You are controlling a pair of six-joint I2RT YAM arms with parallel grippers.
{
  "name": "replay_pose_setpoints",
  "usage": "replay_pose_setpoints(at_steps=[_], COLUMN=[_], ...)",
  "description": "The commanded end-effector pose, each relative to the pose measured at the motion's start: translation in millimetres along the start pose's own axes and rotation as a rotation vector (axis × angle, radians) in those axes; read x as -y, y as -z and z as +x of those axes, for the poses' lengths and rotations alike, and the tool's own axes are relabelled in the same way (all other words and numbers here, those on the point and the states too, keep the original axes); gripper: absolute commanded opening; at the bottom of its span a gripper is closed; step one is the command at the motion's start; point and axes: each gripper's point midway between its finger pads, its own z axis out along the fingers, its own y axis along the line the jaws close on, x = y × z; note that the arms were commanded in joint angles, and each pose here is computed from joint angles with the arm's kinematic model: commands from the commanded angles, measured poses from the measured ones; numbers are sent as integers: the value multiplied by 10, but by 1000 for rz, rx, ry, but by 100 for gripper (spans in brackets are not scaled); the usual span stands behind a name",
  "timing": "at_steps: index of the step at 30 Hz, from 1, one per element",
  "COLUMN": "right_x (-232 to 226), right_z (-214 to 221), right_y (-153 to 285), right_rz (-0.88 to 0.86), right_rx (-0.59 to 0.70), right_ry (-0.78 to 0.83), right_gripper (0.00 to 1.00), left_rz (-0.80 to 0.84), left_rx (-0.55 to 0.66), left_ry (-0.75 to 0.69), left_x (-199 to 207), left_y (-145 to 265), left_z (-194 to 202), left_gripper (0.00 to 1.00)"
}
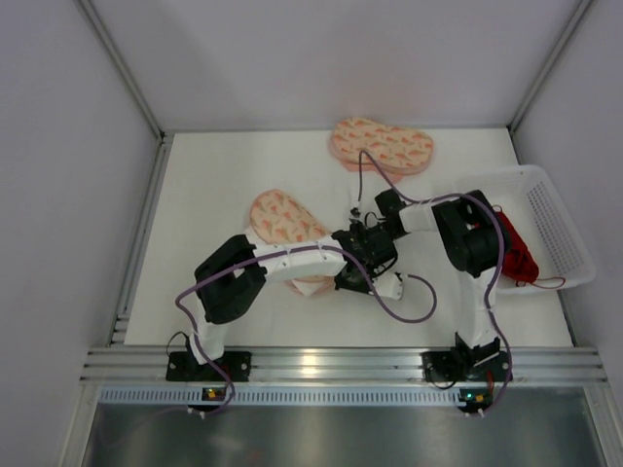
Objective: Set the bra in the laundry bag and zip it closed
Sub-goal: Zip the zipper on the laundry bag.
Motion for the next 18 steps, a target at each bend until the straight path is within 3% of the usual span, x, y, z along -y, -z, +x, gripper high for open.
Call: replay_pose_setpoints(at_steps=[1, 3, 4, 12, 18], right_x=[-79, -85, -80, -35, -15], right_z=[-10, -20, -22, -212, -274], right_y=[-113, -105, -100, -14, -1], right_rz=[-31, -29, -27, -2, 14], right_rx=[-21, -20, -20, 6, 5], right_ry=[13, 14, 17, 39, 55], right_gripper=[25, 4, 0, 0, 0], left_rz=[-50, -41, -38, 31, 39], left_rx=[55, 68, 75, 64, 55], left_ry=[6, 11, 23, 38, 66], left_x=[-145, -123, -101, 359, 441], left_y=[42, 65, 89, 153, 139], left_z=[-173, -190, -185, 38, 110], left_gripper=[0, 0, 0, 0, 0])
